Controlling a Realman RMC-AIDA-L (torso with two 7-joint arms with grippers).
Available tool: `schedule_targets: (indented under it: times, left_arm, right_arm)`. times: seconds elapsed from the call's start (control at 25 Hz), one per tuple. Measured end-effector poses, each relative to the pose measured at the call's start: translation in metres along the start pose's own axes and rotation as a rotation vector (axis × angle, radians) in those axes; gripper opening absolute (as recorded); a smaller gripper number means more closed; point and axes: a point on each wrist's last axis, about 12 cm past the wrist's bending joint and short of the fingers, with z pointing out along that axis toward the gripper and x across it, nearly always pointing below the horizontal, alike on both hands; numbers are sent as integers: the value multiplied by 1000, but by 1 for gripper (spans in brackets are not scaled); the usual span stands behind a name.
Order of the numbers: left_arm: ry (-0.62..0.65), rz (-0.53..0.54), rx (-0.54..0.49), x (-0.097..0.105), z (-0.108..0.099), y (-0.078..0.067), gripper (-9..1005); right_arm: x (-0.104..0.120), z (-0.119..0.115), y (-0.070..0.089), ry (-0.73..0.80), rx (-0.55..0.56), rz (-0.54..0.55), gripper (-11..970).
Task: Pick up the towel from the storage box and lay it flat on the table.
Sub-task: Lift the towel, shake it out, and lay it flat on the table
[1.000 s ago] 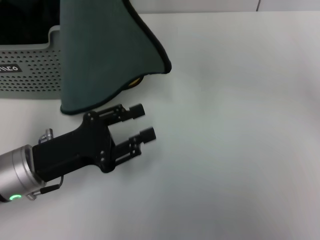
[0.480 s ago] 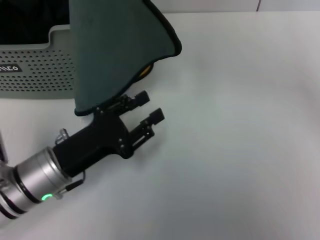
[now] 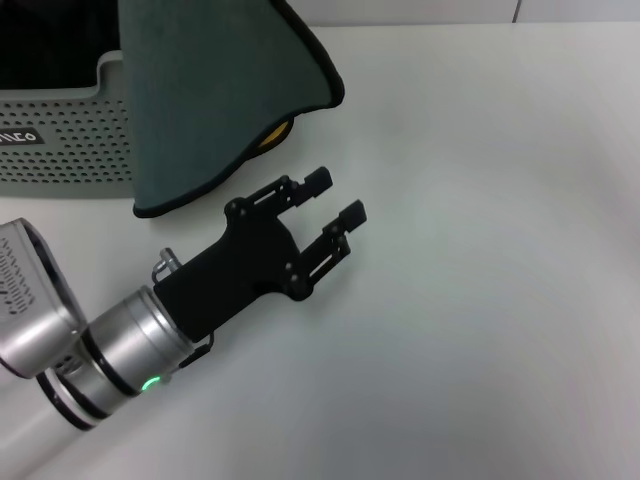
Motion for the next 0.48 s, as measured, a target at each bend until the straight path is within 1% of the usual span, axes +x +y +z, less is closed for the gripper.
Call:
schedule_targets:
  times: [0.04, 0.08, 0.12, 0.32, 0.48]
  left_arm:
    - [-1, 5, -6, 0, 1, 0, 489]
    - [-4, 17, -34, 1, 6, 1, 489]
    - [-4, 17, -34, 1, 6, 1, 489]
    - [-5, 21, -73, 1, 19, 1, 489]
    - [-12, 20, -122, 1, 28, 1, 489]
  right_arm:
    - [-1, 1, 0, -3, 1, 2, 11]
    - [-1, 3, 1, -8, 1, 6, 11]
    - [-2, 5, 2, -13, 0, 10, 11]
    - [-9, 18, 7, -40, -7, 19, 12]
    - [-12, 26, 7, -65, -10, 54, 12]
